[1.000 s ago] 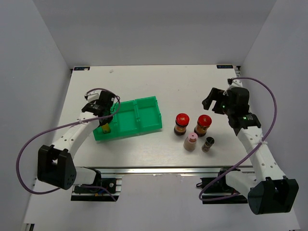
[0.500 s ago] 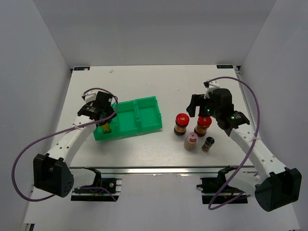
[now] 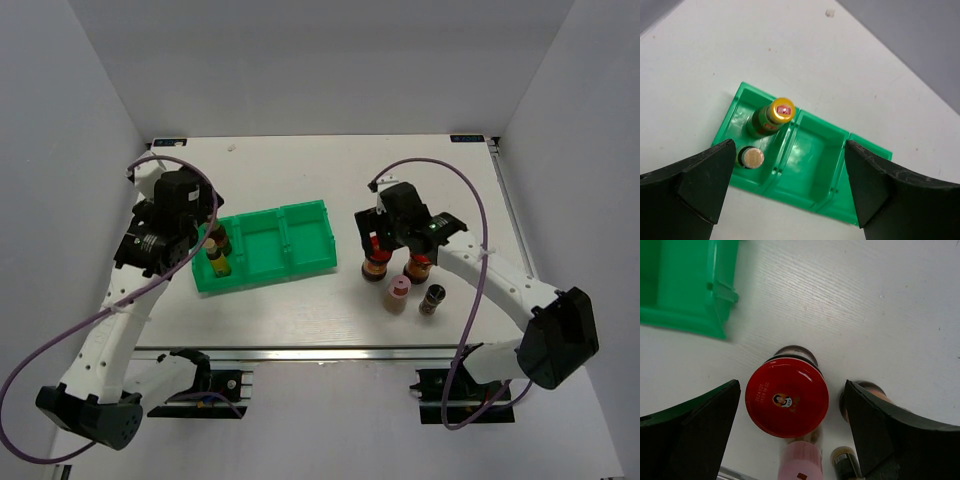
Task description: Organize the condiment bottles
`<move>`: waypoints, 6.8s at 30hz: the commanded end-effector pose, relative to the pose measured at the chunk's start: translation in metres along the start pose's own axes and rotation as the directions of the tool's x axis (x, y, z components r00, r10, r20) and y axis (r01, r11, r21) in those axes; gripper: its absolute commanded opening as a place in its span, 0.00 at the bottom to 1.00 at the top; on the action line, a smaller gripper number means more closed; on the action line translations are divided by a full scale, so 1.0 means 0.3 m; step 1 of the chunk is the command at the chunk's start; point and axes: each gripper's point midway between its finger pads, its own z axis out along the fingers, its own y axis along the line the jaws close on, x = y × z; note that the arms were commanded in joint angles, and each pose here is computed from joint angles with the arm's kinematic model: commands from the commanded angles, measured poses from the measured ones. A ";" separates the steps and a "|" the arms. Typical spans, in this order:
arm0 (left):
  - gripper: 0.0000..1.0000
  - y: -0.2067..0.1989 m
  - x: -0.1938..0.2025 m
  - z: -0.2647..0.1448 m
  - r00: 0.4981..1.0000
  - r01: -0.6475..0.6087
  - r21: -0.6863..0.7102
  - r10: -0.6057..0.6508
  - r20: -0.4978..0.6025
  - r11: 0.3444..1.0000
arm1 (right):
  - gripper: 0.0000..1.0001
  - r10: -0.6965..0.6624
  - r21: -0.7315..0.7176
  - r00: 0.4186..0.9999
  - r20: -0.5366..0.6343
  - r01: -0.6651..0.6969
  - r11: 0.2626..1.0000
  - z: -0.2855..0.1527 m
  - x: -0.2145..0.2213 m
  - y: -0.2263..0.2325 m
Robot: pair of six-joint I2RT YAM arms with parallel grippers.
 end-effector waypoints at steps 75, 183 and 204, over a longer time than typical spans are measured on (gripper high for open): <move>0.98 0.097 -0.032 0.048 0.990 0.029 -0.137 -0.009 0.140 0.990 | 0.44 -0.286 -0.101 0.827 0.484 0.377 0.920 0.283 -0.687 0.873; 0.37 -1.180 0.789 -0.435 0.678 -0.593 0.748 0.684 0.267 0.296 | 0.89 0.589 0.174 0.541 0.600 -0.807 0.564 -0.381 0.063 -0.796; 0.33 -0.631 0.232 -0.140 0.903 -0.415 0.354 0.428 0.046 0.838 | 0.89 0.614 0.133 0.551 0.565 -0.796 0.591 -0.343 0.054 -0.776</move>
